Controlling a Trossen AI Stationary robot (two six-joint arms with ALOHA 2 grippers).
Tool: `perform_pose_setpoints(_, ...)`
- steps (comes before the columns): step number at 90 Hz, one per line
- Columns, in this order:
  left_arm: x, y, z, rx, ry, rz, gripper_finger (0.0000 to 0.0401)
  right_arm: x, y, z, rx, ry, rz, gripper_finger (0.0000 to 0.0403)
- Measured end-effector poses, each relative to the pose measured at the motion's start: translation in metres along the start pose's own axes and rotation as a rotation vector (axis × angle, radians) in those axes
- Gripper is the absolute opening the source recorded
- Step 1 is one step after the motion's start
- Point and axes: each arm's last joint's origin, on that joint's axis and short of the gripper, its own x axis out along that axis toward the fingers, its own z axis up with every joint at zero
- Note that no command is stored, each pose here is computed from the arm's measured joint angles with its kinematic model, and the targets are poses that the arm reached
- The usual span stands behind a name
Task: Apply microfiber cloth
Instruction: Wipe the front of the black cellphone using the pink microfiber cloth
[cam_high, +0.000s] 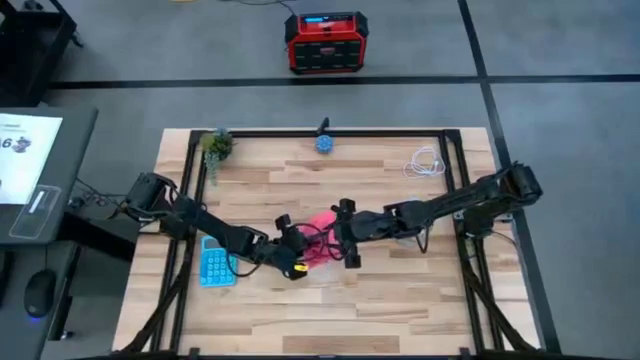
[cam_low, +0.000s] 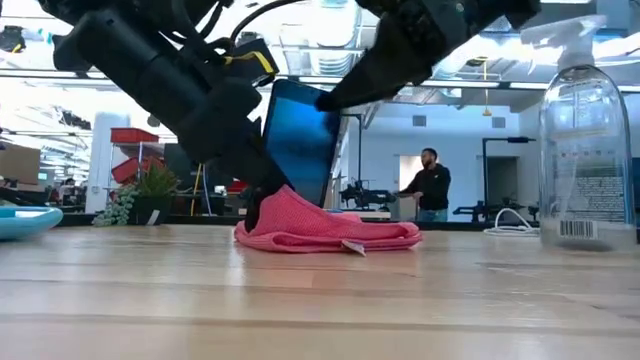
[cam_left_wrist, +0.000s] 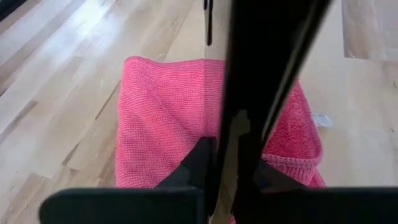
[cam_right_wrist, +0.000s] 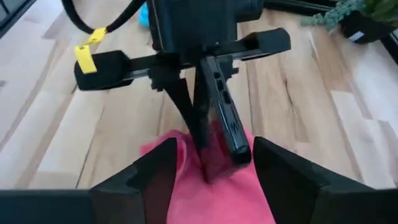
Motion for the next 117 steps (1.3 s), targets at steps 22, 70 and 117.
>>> perform_pose_setpoints(22,0.0,-0.001,0.0,0.009,-0.004,-0.014,0.0011,0.005,-0.01,0.0,0.018,0.025,0.031,0.0121)
perform_pose_setpoints(70,-0.002,-0.002,0.001,0.032,-0.006,-0.027,0.0072,0.005,-0.008,0.0,0.018,0.02,0.05,0.0016)
perform_pose_setpoints(117,-0.021,-0.015,0.004,0.021,-0.01,-0.136,0.0146,-0.004,-0.003,0.014,0.037,0.099,0.031,0.0014)
